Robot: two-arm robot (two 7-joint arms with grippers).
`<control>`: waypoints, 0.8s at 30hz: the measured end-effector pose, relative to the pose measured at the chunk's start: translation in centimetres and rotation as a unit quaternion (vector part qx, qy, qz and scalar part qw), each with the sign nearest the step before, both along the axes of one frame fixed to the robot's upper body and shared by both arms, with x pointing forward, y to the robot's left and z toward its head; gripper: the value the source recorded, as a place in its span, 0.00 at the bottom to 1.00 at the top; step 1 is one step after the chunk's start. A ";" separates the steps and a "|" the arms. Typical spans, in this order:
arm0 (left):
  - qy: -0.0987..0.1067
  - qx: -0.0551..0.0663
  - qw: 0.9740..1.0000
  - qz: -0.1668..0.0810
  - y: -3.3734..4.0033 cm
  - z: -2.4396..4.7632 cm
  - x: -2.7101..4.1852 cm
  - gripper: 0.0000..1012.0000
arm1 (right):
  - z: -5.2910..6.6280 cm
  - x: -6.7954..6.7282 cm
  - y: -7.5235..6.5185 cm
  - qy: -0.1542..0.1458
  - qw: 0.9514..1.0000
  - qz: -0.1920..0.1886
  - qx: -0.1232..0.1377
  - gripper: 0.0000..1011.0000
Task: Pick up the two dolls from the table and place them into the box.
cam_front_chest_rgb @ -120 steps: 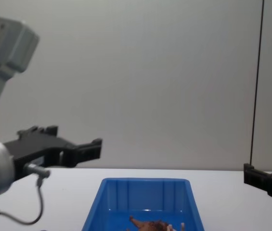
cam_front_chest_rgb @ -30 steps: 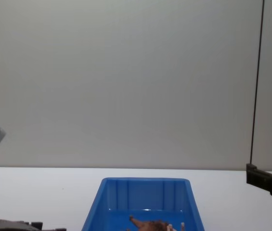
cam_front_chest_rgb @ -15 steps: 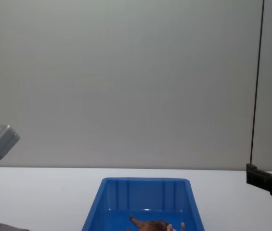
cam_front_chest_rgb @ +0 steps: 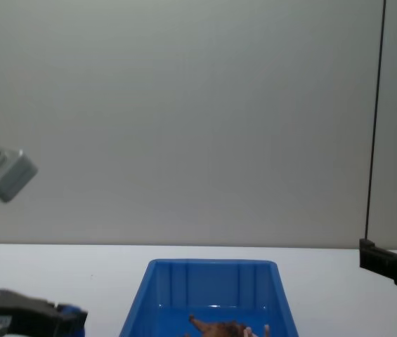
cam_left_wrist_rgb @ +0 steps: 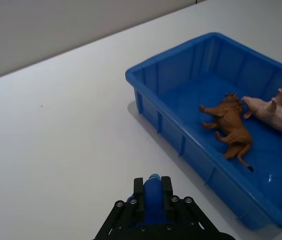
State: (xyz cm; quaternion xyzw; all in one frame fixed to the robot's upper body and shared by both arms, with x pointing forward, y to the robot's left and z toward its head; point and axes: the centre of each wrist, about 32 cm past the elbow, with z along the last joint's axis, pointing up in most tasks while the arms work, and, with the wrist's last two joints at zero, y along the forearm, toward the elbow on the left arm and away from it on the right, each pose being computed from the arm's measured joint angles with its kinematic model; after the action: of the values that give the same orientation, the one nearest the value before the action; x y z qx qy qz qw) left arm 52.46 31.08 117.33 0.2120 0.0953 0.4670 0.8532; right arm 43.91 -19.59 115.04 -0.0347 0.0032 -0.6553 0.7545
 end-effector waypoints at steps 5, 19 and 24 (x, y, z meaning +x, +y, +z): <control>-0.033 0.006 0.999 -0.009 -0.40 1.20 0.06 0.18 | 0.0 0.0 0.0 0.000 1.000 0.000 0.000 0.99; -0.129 -0.022 0.989 -0.074 -1.77 4.31 1.34 0.11 | 0.0 0.0 0.0 0.000 1.000 0.000 0.000 0.99; -0.155 -0.046 0.981 -0.107 -2.45 4.94 2.20 0.08 | 0.0 0.0 0.0 0.000 1.000 0.000 0.000 0.99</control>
State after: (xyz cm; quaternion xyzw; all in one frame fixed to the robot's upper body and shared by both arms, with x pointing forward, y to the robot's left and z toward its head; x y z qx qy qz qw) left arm 54.66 28.63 122.27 0.1070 -0.0397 0.3954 0.9114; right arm 43.91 -19.59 115.04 -0.0347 0.0032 -0.6553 0.7545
